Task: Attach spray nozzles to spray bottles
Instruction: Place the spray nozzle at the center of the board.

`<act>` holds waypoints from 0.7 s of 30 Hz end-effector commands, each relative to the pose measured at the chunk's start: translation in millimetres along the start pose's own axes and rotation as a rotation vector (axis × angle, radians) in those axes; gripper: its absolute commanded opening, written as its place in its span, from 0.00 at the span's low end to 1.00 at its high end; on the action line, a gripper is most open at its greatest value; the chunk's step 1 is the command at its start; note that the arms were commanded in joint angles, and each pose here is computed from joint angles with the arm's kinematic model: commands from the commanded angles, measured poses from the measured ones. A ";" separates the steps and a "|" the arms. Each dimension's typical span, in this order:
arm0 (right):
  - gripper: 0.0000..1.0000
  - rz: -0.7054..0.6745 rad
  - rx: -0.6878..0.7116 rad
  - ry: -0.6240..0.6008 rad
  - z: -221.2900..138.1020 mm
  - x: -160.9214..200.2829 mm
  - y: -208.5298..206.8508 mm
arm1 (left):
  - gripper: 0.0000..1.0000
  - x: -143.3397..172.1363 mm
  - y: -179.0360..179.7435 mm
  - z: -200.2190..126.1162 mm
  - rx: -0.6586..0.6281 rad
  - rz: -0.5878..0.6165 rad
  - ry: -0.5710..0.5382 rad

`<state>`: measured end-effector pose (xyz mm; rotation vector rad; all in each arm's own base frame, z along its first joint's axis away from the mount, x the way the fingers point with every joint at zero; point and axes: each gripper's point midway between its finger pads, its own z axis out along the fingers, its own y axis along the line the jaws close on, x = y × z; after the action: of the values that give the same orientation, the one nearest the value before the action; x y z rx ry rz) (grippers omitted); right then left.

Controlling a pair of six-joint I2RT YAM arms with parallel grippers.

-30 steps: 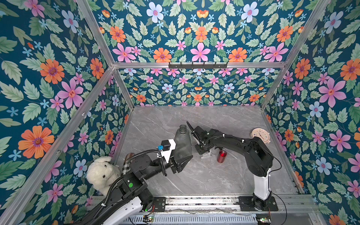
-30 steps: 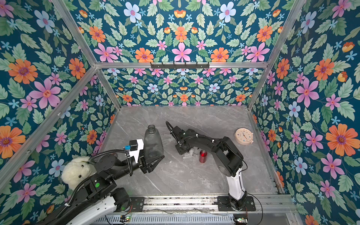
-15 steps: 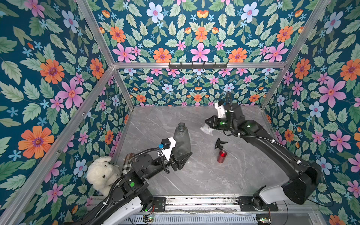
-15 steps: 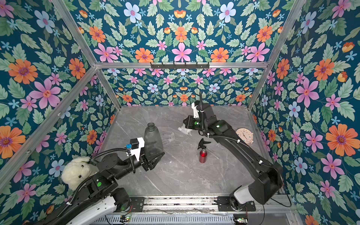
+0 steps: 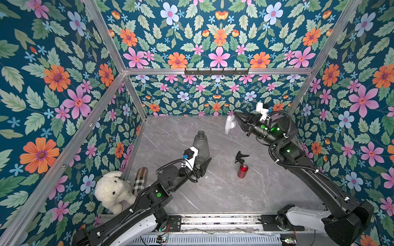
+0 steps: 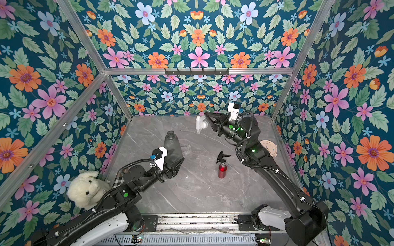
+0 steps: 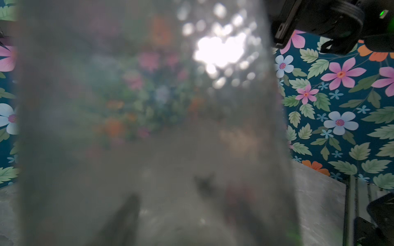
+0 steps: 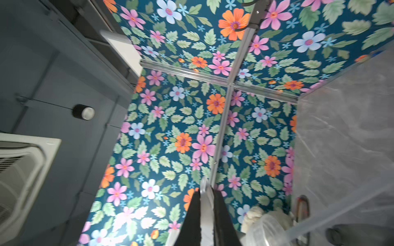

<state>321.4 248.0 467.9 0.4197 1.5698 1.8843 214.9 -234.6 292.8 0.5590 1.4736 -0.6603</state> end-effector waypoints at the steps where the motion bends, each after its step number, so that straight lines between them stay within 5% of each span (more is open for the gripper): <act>1: 0.00 0.161 -0.300 -0.023 -4.8 -1.0 60.5 | 0.00 -28.8 7.3 3.8 -0.052 0.017 -0.154; 6: 0.00 0.178 -0.269 -0.034 -4.6 8.4 51.8 | 0.00 -21.3 2.6 21.4 -0.046 0.035 -0.114; 12: 0.00 0.189 0.180 -0.106 -35.0 -0.3 -63.0 | 0.00 -26.2 8.8 -3.1 -0.072 -0.020 -0.138; 21: 0.00 0.261 0.657 0.060 -29.0 113.2 -233.9 | 0.00 -59.0 16.7 -32.6 -0.102 -0.066 -0.236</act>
<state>286.0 306.5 255.7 0.8016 2.1868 1.6296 203.4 -197.2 350.2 0.3569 1.2850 -0.6701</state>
